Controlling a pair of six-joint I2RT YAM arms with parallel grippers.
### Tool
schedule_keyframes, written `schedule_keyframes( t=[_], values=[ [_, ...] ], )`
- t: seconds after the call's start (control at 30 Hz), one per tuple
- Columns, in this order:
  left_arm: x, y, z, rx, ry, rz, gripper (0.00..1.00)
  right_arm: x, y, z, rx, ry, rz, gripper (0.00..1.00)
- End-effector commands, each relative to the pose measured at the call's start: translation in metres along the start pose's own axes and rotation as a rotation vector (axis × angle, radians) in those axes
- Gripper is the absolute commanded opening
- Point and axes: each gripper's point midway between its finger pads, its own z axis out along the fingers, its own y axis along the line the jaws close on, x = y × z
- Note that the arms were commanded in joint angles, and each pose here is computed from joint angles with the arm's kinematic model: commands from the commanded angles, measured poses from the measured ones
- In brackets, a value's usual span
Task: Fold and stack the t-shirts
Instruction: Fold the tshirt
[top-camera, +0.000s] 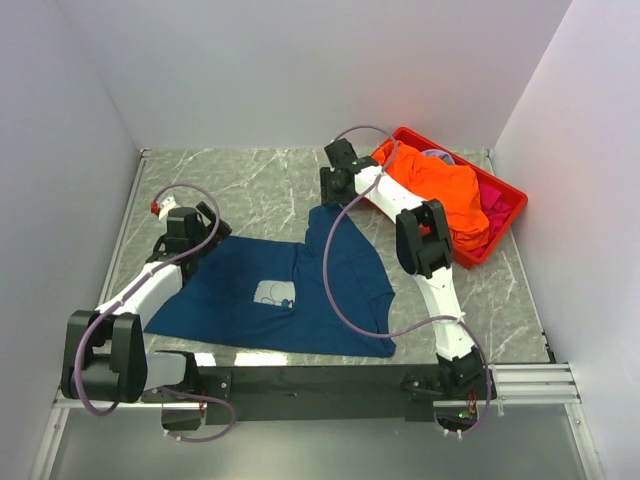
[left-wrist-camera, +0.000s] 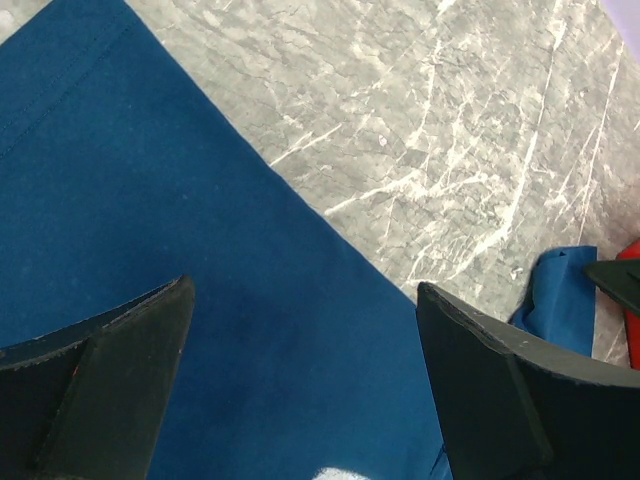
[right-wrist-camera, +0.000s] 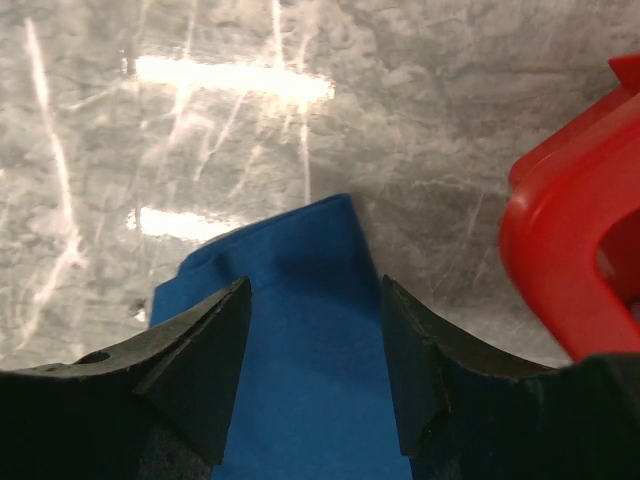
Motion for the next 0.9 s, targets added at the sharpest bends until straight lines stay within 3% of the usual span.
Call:
schedule_keyframes(
  t=[0.0,0.47,0.73,0.87],
  values=[
    [-0.016,-0.016,-0.009,0.066,-0.037,0.015,0.99,-0.027,0.001,-0.011,-0.024,-0.063,-0.006,0.62],
    [-0.017,-0.015,-0.013,0.071,-0.044,0.014,0.99,-0.004,-0.009,0.016,0.002,0.013,-0.021,0.6],
    [-0.016,-0.013,-0.012,0.073,-0.037,0.011,0.99,0.008,-0.009,0.029,-0.005,0.048,-0.032,0.52],
    [-0.017,-0.012,-0.012,0.076,-0.039,0.008,0.99,0.007,-0.009,0.03,-0.007,0.048,-0.033,0.39]
  ],
)
